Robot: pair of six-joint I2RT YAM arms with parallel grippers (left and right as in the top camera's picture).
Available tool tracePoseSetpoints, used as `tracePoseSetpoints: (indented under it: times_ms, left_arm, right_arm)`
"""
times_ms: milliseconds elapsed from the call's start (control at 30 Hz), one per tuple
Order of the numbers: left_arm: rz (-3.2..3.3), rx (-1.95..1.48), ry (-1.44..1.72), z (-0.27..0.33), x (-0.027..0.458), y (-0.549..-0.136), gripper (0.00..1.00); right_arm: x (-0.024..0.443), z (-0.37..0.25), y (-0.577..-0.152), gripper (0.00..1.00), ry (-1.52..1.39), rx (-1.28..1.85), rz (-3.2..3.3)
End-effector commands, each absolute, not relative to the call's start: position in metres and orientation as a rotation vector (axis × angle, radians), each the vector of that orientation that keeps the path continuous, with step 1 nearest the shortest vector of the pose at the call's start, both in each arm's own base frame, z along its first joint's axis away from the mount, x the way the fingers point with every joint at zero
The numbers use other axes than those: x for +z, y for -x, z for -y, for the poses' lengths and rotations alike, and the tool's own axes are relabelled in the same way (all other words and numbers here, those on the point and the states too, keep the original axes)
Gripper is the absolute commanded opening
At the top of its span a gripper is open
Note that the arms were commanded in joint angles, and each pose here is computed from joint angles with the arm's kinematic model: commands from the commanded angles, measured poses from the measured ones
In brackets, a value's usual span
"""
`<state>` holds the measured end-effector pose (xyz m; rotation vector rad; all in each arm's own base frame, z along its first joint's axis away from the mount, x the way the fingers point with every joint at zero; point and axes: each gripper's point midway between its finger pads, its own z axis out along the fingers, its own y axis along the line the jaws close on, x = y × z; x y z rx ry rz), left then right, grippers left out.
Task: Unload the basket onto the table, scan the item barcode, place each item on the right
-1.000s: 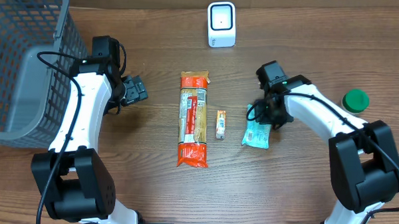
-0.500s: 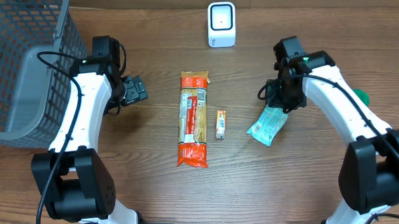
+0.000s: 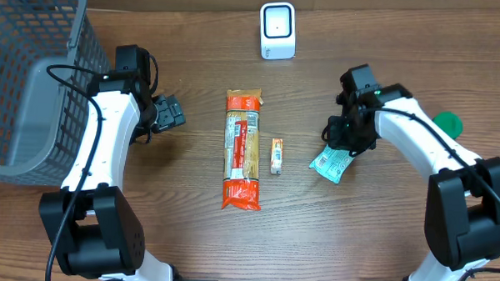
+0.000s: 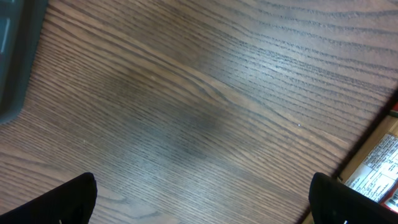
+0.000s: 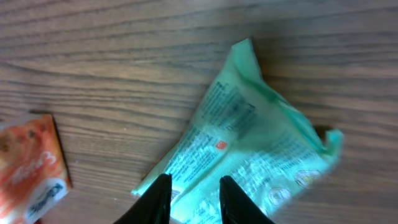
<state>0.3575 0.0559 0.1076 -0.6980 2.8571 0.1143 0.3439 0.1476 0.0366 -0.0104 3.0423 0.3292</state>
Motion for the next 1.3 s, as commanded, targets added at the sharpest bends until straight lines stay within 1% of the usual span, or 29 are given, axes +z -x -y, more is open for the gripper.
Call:
tracePoseSetpoints:
  times_ms: [0,167,233,300,400,433,467,500,733,900,1000,1133,1267]
  left_arm:
    - [-2.85,0.126,0.677,-0.057,0.111,-0.36,1.0]
    - [-2.85,0.126,0.677,-0.057,0.111,-0.36,1.0]
    - [-2.85,0.126,0.677,-0.057,0.111,-0.36,1.0]
    - [-2.85,0.126,0.677,-0.057,0.111,-0.36,1.0]
    - [-2.85,0.126,0.677,-0.057,0.111,-0.36,1.0]
    - [-2.85,0.126,0.677,-0.057,0.111,-0.36,1.0]
    - [-2.85,0.126,0.677,-0.057,0.111,-0.36,1.0]
    - [-2.85,0.126,0.677,-0.057,0.111,-0.36,1.0]
    - [-2.85,0.126,0.677,-0.057,0.111,-0.36,1.0]
    - [-2.85,0.126,0.677,-0.057,0.111,-0.36,1.0]
    - [-2.85,0.126,0.677,-0.057,0.111,-0.36,1.0]
    - [-2.85,0.126,0.677,-0.057,0.111,-0.36,1.0]
    - [-2.85,0.126,0.677,-0.057,0.111,-0.36,1.0]
  right_arm:
    - [0.032,-0.161,-0.336,0.24,0.088,0.359,-3.021]
    - [0.018,-0.179,-0.329,0.23,0.282,0.355,-2.969]
    - [0.014,-0.181,-0.327,0.23,0.299,0.34,-2.962]
    - [0.014,-0.181,-0.327,0.19,0.3,0.336,-2.961]
    - [0.014,-0.181,-0.326,0.19,0.3,0.336,-2.963]
    - [0.014,-0.181,-0.326,0.13,0.3,0.337,-2.963]
    - [0.016,-0.182,-0.327,0.09,0.3,0.337,-2.964]
    - [0.019,-0.183,-0.328,0.07,0.3,0.347,-2.965]
    - [0.071,-0.198,-0.343,0.07,0.278,0.51,-2.967]
    - [0.077,-0.188,-0.334,0.06,0.229,0.543,-3.035]
    - [0.078,-0.192,-0.321,0.04,0.281,0.712,-3.053]
    - [0.078,-0.195,-0.309,0.04,0.329,0.941,-3.035]
    - [0.072,-0.197,-0.301,0.04,0.297,1.1,-3.005]
